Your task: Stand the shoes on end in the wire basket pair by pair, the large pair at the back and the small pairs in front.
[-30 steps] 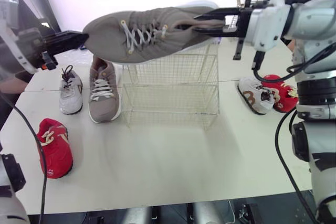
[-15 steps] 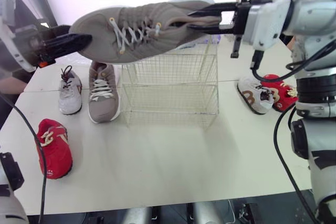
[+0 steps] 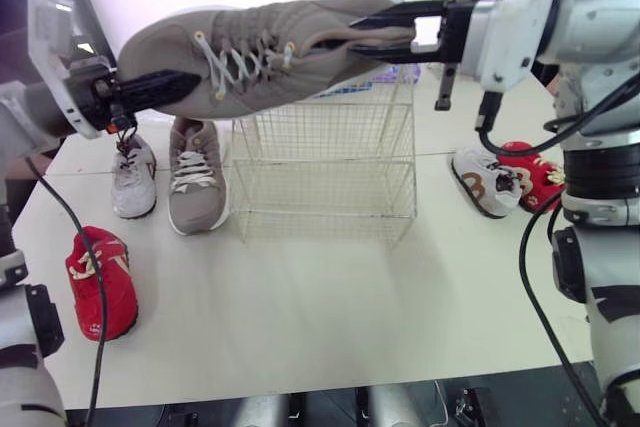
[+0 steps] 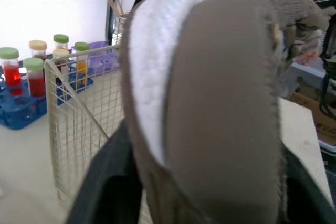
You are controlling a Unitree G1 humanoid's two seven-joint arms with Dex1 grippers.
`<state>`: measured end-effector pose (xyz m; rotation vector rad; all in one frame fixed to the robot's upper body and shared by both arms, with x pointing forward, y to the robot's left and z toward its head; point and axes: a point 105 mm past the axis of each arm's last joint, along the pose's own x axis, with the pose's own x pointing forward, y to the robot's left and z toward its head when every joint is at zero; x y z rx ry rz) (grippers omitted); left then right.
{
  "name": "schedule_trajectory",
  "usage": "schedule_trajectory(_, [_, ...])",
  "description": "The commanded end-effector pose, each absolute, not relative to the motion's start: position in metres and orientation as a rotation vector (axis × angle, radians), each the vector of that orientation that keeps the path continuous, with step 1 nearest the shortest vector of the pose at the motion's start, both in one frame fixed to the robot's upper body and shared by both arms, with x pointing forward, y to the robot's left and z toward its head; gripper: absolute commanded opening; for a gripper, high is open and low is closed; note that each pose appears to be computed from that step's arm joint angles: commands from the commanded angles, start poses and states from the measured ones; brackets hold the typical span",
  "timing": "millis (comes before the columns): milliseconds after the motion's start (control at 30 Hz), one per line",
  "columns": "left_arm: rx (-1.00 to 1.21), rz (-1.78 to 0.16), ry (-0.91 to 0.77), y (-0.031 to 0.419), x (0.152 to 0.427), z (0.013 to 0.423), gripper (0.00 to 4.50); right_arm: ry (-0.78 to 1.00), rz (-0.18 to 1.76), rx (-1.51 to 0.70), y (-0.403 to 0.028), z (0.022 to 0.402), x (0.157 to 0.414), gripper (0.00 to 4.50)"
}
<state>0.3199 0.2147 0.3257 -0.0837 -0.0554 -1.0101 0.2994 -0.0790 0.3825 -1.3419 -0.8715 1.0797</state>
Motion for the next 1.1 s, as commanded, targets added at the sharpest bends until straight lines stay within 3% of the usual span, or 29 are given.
schedule_trajectory(33, [-0.081, -1.025, -0.095, 0.215, 0.316, 0.337, 0.81, -1.021, 1.043, -1.32, -0.076, 0.407, 0.276, 0.19])
schedule_trajectory(67, [-0.086, -1.027, -0.098, 0.215, 0.316, 0.338, 0.59, -1.014, 1.043, -1.319, -0.076, 0.406, 0.277, 0.19])
schedule_trajectory(233, [-0.129, -1.04, -0.119, 0.213, 0.313, 0.341, 0.58, -0.899, 1.064, -1.195, -0.085, 0.403, 0.286, 0.19])
schedule_trajectory(467, [-0.305, -1.026, -0.183, 0.212, 0.3, 0.338, 0.58, -0.499, 1.11, -0.495, -0.139, 0.396, 0.299, 3.62])
schedule_trajectory(533, [-0.358, -1.023, -0.205, 0.211, 0.296, 0.337, 0.58, -0.412, 1.114, -0.275, -0.153, 0.389, 0.299, 4.41])
schedule_trajectory(633, [-0.42, -1.028, -0.233, 0.206, 0.29, 0.336, 0.58, -0.29, 1.125, -0.046, -0.16, 0.363, 0.301, 4.41])
schedule_trajectory(767, [-0.487, -1.041, -0.251, 0.194, 0.287, 0.333, 0.58, -0.257, 1.174, 0.198, -0.141, 0.342, 0.301, 4.41])
schedule_trajectory(1100, [-0.599, -1.048, -0.232, 0.165, 0.286, 0.319, 0.58, -0.416, 1.304, 0.471, -0.088, 0.377, 0.303, 4.41])
